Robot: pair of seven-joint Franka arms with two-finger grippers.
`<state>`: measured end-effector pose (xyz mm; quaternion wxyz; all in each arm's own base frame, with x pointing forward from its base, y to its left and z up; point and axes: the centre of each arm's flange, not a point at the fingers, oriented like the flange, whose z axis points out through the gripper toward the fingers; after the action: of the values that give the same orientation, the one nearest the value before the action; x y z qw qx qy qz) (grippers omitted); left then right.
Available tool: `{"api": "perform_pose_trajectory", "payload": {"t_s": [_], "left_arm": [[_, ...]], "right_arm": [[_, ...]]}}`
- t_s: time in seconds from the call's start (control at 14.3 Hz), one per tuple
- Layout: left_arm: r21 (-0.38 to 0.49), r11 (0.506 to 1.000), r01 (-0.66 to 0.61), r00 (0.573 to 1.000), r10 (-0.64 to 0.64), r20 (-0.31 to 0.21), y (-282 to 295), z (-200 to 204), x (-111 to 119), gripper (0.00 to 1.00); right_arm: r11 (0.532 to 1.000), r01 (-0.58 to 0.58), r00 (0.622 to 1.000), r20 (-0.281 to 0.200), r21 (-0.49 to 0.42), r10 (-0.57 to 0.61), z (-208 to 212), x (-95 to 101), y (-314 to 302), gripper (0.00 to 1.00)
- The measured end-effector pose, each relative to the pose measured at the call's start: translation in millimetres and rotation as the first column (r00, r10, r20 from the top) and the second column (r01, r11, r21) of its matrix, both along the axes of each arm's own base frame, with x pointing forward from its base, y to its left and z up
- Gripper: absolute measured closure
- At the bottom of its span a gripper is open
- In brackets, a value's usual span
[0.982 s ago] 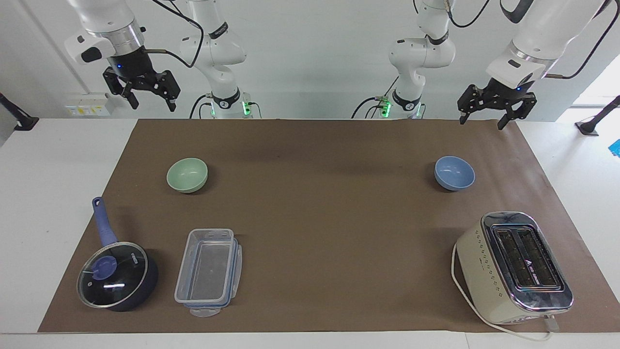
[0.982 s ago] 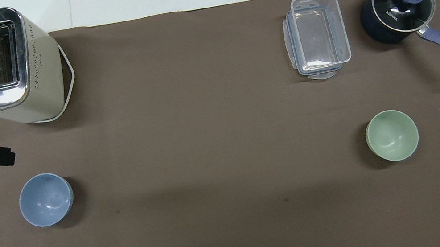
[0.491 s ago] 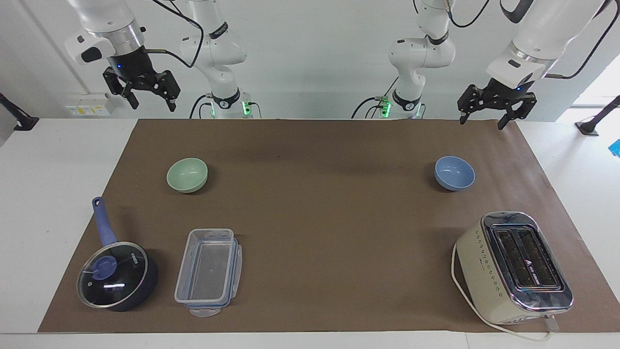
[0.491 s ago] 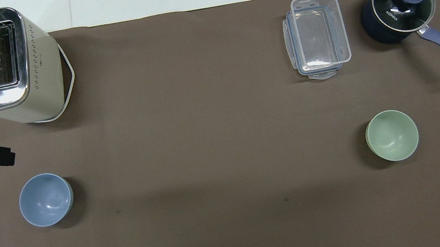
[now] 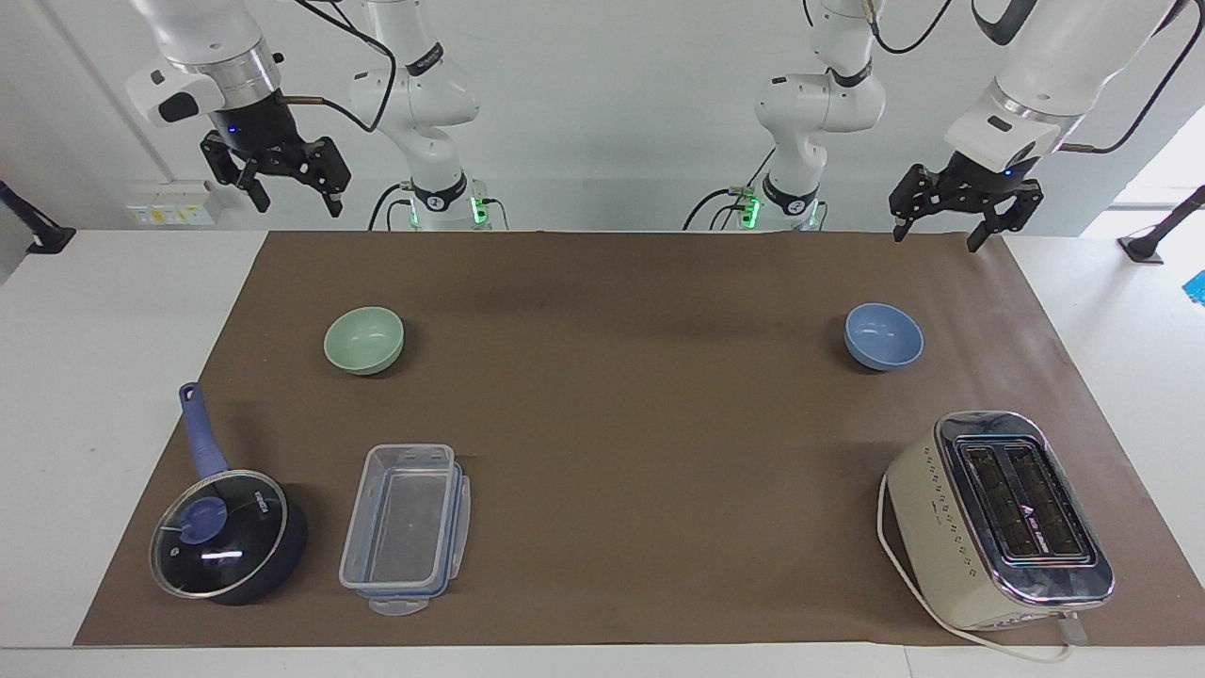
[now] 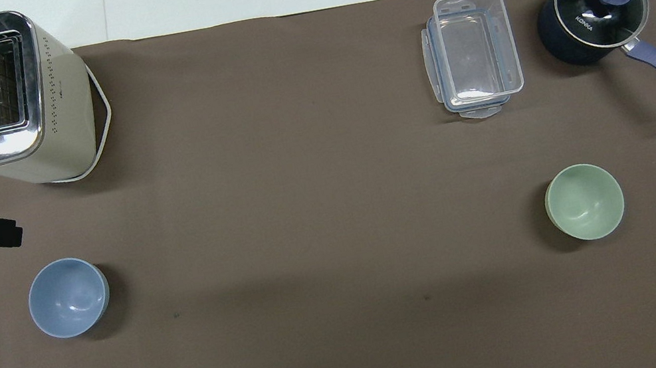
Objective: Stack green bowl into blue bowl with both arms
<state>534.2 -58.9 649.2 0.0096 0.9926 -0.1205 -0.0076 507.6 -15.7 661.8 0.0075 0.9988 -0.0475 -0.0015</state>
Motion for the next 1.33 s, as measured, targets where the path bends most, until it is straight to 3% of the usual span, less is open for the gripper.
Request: {"api": "perform_pose_trajectory", "payload": {"t_s": [1.33], "left_arm": [[-0.001,1.000,-0.022,1.000,0.022,0.016,11.5,-13.9,-1.3,0.00]], "right_arm": [[1.000,0.011,1.000,0.000,0.001,-0.011,0.1,-0.3,-6.1,0.00]]}}
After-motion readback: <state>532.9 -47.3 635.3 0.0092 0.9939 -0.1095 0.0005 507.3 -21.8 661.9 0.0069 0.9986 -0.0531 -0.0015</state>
